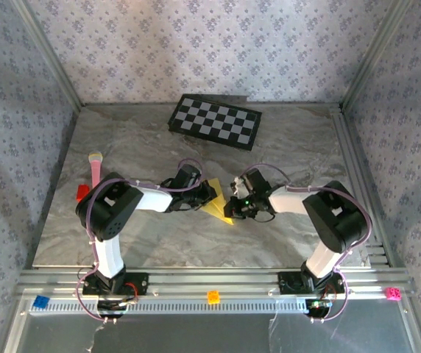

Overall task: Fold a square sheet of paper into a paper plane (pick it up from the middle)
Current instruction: Fourth fold the wing at the center of the table.

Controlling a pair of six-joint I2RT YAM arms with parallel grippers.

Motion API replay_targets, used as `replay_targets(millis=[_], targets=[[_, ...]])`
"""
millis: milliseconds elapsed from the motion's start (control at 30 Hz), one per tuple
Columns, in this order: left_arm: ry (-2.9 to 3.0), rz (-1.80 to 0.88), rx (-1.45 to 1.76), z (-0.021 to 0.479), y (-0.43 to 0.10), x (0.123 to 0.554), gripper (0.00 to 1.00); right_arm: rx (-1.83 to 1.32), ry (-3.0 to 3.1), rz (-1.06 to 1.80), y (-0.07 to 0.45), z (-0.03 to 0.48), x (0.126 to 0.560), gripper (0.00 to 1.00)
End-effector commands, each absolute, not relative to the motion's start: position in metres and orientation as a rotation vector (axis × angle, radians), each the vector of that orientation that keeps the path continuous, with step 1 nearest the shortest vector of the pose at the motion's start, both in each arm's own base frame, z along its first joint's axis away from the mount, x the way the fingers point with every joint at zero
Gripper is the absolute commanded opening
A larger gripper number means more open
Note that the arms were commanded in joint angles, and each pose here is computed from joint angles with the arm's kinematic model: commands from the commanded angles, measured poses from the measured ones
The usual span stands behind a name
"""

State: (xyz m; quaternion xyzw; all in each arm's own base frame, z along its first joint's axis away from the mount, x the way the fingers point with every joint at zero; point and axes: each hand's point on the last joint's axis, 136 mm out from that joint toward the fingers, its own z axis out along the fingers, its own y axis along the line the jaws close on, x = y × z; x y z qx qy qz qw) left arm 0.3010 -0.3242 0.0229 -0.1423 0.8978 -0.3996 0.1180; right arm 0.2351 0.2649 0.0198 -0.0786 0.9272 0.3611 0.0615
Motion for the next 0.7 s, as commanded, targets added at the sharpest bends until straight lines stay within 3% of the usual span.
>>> replay_targets(millis=[0,667], targets=[[2.678,-1.048,-0.472,0.004,-0.305,0.294,0.09,-0.219,2.931,1.036,0.245,0.003,0.206,0.0],[2.682,-1.037,-0.496,-0.001,-0.3,0.293,0.08,-0.294,3.0,0.961,0.216,-0.007,0.167,0.0]])
